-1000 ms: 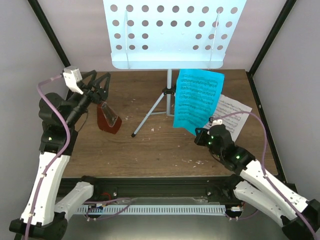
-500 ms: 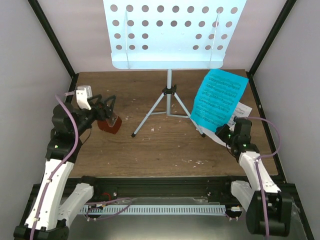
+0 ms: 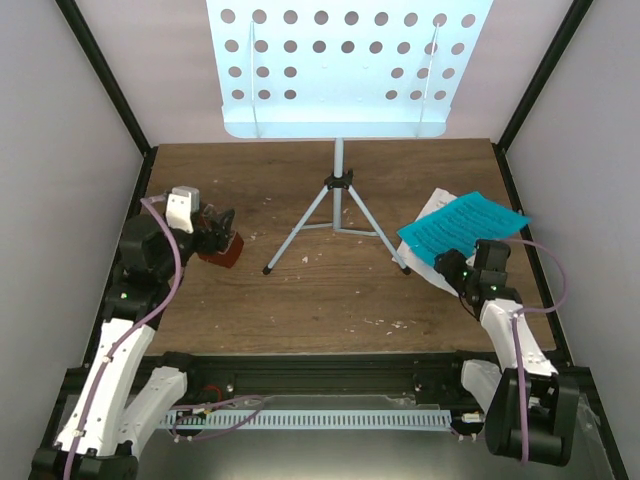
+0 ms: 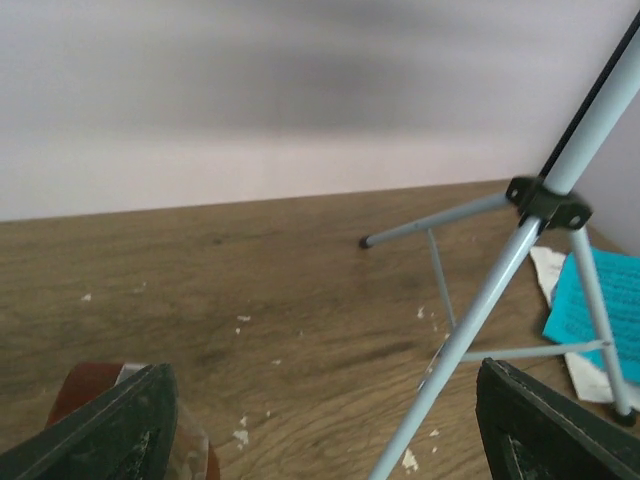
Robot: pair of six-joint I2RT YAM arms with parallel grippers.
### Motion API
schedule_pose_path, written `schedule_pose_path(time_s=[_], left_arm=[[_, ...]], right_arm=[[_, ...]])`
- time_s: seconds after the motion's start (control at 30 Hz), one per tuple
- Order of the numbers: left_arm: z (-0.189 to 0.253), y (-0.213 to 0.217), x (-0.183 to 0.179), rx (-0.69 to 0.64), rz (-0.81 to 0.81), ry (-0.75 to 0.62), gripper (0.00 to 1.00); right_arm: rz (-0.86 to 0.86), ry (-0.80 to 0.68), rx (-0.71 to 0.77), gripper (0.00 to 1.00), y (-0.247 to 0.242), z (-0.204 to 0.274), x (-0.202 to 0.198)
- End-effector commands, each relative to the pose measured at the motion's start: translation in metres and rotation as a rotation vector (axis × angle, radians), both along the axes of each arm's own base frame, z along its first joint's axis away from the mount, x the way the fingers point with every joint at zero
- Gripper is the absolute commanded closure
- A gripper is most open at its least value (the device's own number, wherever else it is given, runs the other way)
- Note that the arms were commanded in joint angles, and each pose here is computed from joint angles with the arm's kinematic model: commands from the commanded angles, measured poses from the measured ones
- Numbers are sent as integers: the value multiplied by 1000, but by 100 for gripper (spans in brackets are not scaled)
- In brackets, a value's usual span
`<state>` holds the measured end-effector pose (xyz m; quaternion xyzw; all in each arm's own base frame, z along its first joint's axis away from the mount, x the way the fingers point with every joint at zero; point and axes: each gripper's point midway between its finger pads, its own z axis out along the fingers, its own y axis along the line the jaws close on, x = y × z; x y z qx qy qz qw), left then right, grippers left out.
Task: Pack up the instrument practice props
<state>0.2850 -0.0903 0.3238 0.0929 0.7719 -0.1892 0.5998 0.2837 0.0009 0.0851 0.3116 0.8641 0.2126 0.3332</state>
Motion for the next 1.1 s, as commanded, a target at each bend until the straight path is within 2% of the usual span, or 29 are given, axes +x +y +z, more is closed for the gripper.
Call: schedule_pose_path(time_s=[0.0,0.13,0.2,0.37,0.53,0.63,0.77,0.93,1.07], left_arm=[[-11,2,6,52,8,-40,17],[-24,0,9,66,-4,-36,17],[-26,5,9,87,22,-27,17],[-29,14,7,105,68,-29,17],[-34,11,5,107,56,-15,17],[-32,9,2,107,46,-19,17],[-33,10,0,103,51,-18,17],[-36,-2,-3,108,6,-11,17],[-40,-6,-2,120,-8,9,17]], right_arm=[[-26,-30,-67,17,-12,24,0],[3,-115,-82,11,-8,61,1],[85,-209,-46,10,7,85,5],[486,-567,131,13,80,154,-1],[715,-746,65,13,123,183,0],[785,-788,-2,12,141,186,11],[795,-804,-94,12,143,179,31],[887,-780,-99,13,159,156,48],[971,-790,-189,14,181,145,66]])
